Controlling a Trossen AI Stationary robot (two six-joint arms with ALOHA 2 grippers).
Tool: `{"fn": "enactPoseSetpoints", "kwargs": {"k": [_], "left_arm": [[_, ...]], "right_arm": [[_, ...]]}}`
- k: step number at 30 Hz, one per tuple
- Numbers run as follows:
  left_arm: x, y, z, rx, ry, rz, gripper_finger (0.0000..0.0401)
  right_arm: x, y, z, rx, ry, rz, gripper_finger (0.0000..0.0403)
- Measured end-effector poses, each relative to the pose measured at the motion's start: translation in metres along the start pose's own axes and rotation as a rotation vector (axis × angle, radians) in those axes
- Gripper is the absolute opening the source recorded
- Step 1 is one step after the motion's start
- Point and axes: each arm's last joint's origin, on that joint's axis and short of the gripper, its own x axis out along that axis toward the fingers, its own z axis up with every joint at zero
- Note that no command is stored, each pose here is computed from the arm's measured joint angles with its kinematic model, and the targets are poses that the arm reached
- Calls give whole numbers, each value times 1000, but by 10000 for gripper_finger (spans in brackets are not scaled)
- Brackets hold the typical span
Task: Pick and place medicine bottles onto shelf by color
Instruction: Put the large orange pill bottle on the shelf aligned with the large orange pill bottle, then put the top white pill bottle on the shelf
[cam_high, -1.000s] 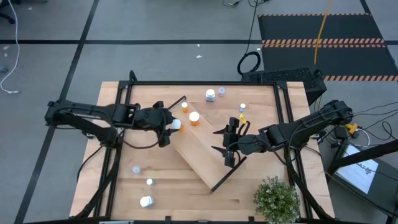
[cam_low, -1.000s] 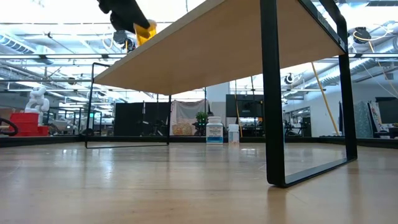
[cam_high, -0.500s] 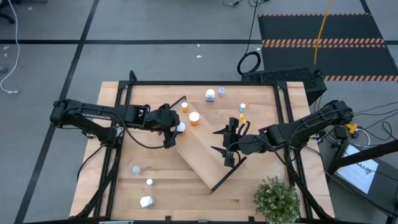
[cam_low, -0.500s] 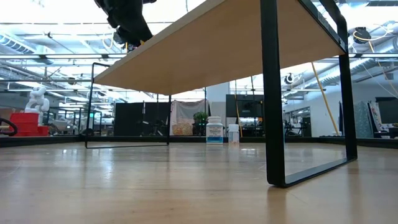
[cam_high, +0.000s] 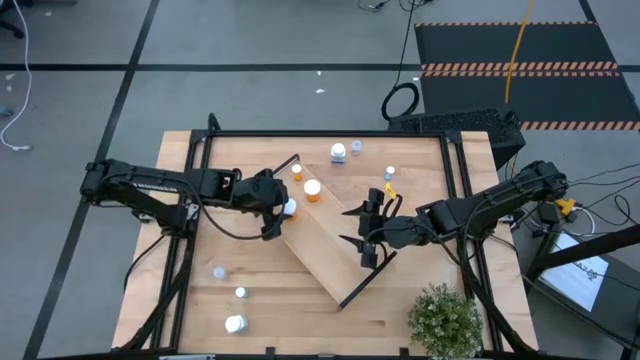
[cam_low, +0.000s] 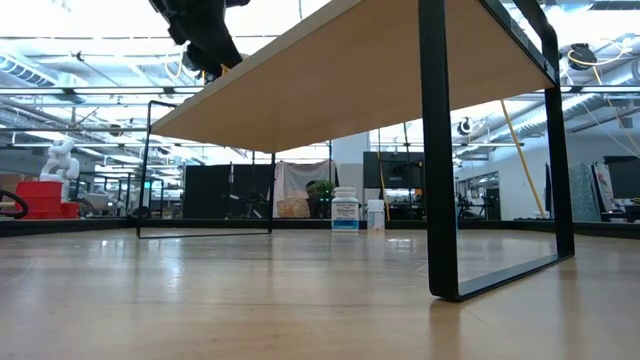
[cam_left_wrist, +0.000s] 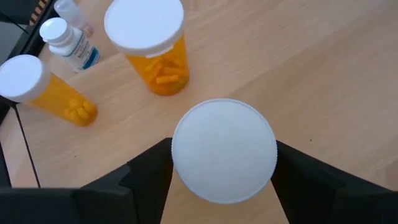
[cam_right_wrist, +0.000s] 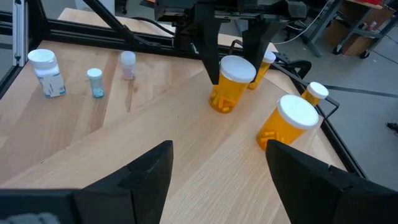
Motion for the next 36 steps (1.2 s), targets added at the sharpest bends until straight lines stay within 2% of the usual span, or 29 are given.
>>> {"fn": "enactPoseSetpoints", "kwargs": {"k": [15, 23, 30, 36], "left_arm": [[0, 0, 2, 15, -22, 10, 267], [-8, 0, 8, 28, -101, 0, 279], [-28, 5, 16, 46, -166, 73, 303], [-54, 5, 32, 38, -276, 81, 300]], "right_arm": [[0, 0, 0, 0, 0, 0, 254], [0, -1, 0, -8, 1, -3, 254], [3, -6, 1, -28, -1, -20, 254], [11, -24, 0, -26, 21, -83, 254]]}}
